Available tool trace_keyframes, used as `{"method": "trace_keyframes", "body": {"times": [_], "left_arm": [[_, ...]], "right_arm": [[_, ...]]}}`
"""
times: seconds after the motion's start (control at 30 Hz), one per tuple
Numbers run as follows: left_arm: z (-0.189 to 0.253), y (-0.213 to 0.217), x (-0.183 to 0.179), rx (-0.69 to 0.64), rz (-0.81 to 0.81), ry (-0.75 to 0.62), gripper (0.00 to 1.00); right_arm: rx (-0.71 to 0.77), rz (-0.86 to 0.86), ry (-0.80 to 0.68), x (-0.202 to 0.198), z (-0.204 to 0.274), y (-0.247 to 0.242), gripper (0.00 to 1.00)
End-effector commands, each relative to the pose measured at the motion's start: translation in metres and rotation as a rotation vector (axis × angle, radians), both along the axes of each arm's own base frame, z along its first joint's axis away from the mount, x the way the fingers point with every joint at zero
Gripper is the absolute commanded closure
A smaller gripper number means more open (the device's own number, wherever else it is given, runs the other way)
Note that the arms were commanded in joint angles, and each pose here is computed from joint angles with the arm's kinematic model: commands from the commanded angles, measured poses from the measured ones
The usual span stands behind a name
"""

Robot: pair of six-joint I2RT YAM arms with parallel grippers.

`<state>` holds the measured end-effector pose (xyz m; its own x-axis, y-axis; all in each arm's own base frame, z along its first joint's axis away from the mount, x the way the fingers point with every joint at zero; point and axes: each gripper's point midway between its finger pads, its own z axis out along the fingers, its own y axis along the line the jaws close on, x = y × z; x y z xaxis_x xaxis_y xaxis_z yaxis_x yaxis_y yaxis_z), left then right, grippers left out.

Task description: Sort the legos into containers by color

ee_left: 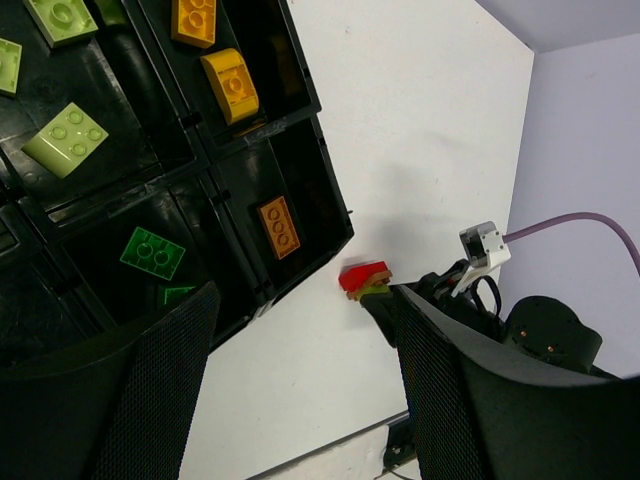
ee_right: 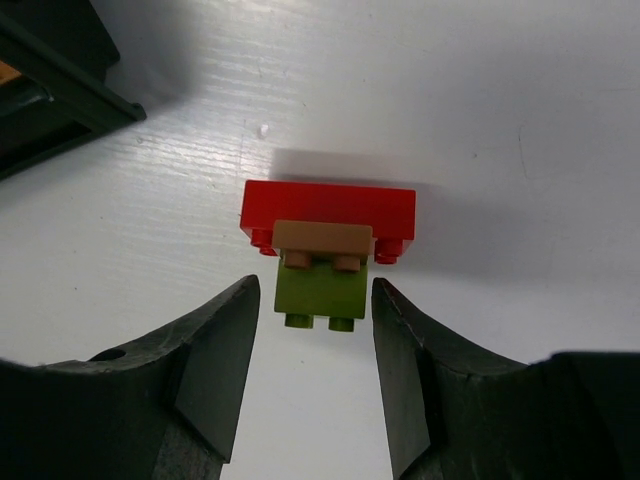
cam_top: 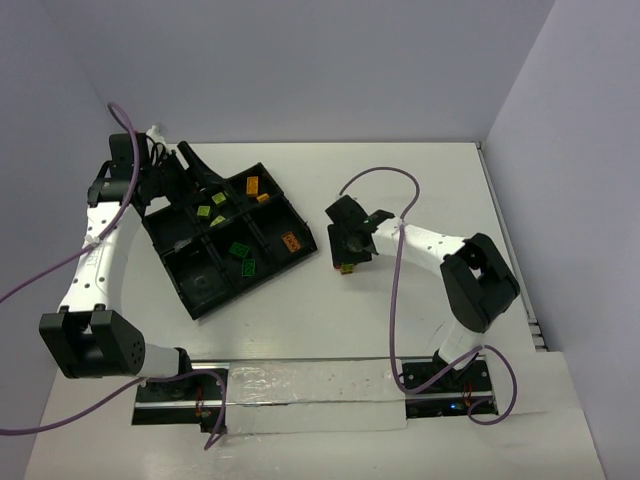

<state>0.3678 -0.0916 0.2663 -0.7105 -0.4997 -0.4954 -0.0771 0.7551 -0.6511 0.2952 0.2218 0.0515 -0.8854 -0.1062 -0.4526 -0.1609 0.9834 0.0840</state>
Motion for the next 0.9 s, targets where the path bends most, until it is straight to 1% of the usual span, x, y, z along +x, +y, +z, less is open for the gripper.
{"method": "trace_keyframes", "body": {"times": [0.0,0.07,0.2,0.3,0.37,0.43,0.5,0.57,0.6,0.63,0.77,0.87], "left_arm": [[0.029,-0.005,0.002,-0.008,-0.030,-0.088,0.23],[0.033,-0.004,0.001,0.001,-0.030,-0.096,0.23],[0.035,-0.003,0.000,0.018,-0.031,-0.100,0.23],[0.033,-0.003,0.000,0.015,-0.036,-0.096,0.23],[0.034,-0.006,-0.001,0.011,-0.053,-0.105,0.23],[0.037,-0.013,-0.004,-0.005,-0.107,-0.125,0.23],[0.046,-0.046,-0.014,-0.011,-0.226,-0.157,0.24],[0.047,-0.068,-0.018,0.032,-0.283,-0.166,0.24],[0.045,-0.086,-0.023,0.053,-0.333,-0.162,0.24],[0.044,-0.094,-0.026,0.049,-0.358,-0.156,0.24],[0.041,-0.134,-0.044,-0.049,-0.513,-0.158,0.24],[0.041,-0.149,-0.057,-0.081,-0.603,-0.166,0.25]], "right_arm": [[-0.003,-0.016,-0.046,0.016,0.009,0.008,0.48],[-0.002,-0.030,-0.052,0.017,0.009,0.007,0.58],[0.019,-0.051,-0.072,0.016,0.014,0.006,0.86],[0.033,-0.050,-0.069,0.014,0.018,0.007,0.93],[0.050,-0.043,-0.069,0.011,0.026,0.008,1.00],[0.060,-0.034,-0.072,0.009,0.034,0.008,1.00],[0.075,-0.024,-0.085,0.007,0.047,0.009,1.00],[0.091,-0.017,-0.102,0.008,0.060,0.009,1.00],[0.102,-0.011,-0.112,0.007,0.069,0.009,1.00],[0.108,-0.009,-0.121,0.008,0.075,0.009,1.00],[0.202,0.018,-0.159,0.009,0.112,0.015,1.00],[0.263,0.027,-0.173,0.009,0.131,0.018,1.00]]}}
